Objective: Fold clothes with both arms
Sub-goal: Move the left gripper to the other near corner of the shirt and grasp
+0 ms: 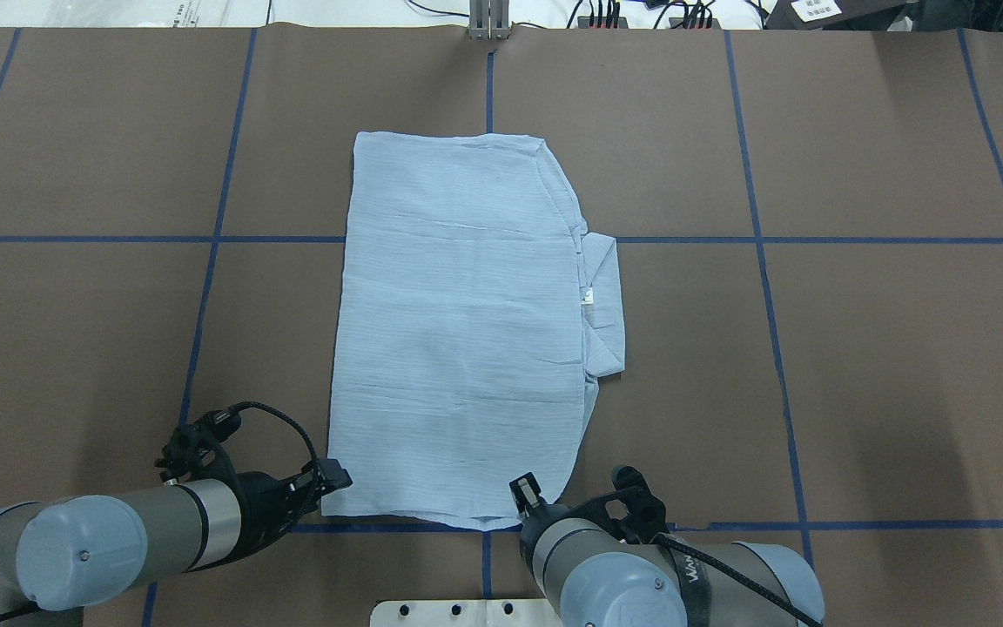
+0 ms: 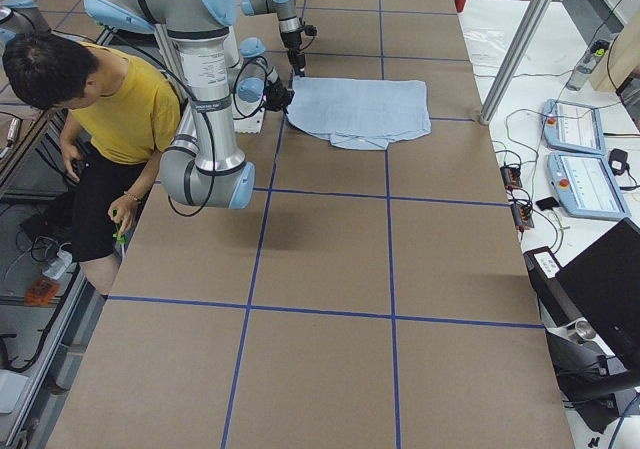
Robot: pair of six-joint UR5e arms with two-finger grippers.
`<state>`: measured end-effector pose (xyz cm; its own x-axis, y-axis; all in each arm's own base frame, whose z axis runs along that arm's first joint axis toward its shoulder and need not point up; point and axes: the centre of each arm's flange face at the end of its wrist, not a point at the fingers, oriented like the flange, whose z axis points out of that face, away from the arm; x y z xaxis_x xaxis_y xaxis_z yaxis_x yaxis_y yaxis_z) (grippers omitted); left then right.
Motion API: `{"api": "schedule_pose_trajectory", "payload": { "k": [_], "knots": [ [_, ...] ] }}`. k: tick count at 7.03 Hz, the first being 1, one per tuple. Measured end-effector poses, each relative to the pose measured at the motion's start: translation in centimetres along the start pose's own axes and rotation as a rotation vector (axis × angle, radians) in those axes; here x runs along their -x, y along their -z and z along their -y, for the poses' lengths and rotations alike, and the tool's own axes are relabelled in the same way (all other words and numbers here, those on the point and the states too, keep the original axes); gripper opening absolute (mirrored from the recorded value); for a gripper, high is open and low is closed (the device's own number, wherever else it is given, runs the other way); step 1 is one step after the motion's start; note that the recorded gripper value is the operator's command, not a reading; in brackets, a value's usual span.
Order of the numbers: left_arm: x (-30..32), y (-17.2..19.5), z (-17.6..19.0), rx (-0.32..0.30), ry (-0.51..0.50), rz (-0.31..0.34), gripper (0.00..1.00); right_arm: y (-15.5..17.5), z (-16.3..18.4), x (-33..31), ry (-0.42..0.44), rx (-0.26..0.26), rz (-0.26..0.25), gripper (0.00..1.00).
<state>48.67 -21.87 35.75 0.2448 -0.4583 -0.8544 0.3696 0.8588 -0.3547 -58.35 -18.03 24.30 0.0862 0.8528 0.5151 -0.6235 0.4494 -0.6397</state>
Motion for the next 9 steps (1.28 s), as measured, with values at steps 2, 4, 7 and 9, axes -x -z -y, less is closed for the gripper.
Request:
{"api": "schedule_pose_trajectory", "payload": {
  "k": [2,4,7,9],
  "knots": [
    [0.25,-0.22,-0.69,0.008,0.006,0.009,0.35,-0.06,-0.02,-0.09,0.001,-0.001,-0.001,0.00],
    [0.34,-0.32,-0.77,0.009,0.008,0.012,0.00,-0.09,-0.05,-0.13,0.002,-0.001,-0.002,0.00],
    [0.41,-0.38,-0.81,0.009,0.007,0.013,0.00,-0.17,-0.05,-0.23,0.003,-0.002,-0.003,0.00],
    [0.16,-0.20,-0.95,0.013,0.006,0.008,0.00,-0.23,-0.04,-0.25,0.003,-0.005,-0.001,0.00]
  ]
}}
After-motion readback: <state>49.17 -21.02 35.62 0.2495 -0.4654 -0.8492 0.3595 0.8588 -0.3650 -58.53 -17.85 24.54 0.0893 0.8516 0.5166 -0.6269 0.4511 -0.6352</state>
